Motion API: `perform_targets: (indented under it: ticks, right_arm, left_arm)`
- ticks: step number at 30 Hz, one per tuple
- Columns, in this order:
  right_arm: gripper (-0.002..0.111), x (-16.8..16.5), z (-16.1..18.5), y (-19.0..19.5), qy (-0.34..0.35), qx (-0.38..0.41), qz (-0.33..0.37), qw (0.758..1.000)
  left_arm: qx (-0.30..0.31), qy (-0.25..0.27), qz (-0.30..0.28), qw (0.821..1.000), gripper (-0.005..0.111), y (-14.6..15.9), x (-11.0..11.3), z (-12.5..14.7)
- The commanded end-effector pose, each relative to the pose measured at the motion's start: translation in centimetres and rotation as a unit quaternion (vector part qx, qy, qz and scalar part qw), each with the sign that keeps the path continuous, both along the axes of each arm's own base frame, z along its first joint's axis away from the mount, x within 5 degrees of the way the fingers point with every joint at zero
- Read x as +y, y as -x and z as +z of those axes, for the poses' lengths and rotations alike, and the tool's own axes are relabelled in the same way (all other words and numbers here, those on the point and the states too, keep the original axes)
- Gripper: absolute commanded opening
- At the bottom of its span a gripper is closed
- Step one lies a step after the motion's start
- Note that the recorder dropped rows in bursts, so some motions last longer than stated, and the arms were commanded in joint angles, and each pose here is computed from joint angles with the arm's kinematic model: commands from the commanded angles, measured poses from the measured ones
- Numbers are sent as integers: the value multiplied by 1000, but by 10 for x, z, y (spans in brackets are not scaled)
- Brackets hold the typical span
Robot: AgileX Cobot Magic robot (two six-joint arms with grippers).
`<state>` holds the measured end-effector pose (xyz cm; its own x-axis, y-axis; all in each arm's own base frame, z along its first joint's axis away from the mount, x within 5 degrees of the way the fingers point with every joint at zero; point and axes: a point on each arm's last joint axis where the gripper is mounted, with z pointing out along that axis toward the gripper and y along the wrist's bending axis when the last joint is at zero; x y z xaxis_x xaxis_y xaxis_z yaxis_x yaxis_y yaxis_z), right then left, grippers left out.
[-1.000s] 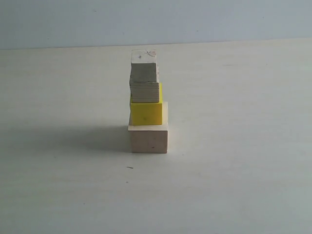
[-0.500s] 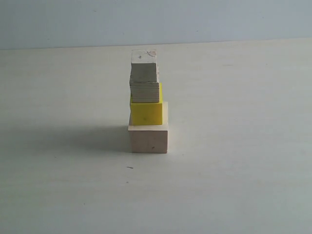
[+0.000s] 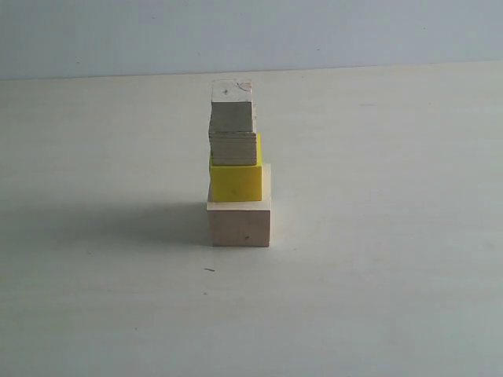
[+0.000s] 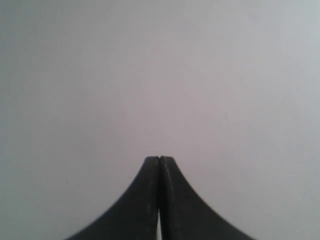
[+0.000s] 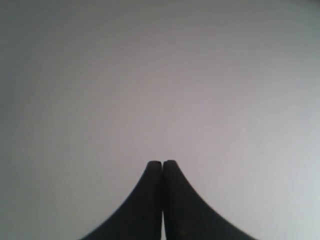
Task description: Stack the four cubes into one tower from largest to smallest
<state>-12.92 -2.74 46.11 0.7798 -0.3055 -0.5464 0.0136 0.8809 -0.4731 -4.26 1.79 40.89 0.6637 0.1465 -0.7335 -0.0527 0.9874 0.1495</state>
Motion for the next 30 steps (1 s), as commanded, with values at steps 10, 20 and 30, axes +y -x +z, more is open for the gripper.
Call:
perform_targets:
  ticks: [10,20,30]
  right_arm:
    - [0,-17,-42,-37,-87,287,-72,951]
    - [0,-16,-42,-37,-88,288,-69,951]
    - [0,-16,-42,-37,-88,288,-69,951]
  left_arm:
    - [103,44,-43,993,0,-43,-9,-52]
    - [135,38,-40,989,0,-55,-11,-71]
    - [135,38,-40,989,0,-55,-11,-71]
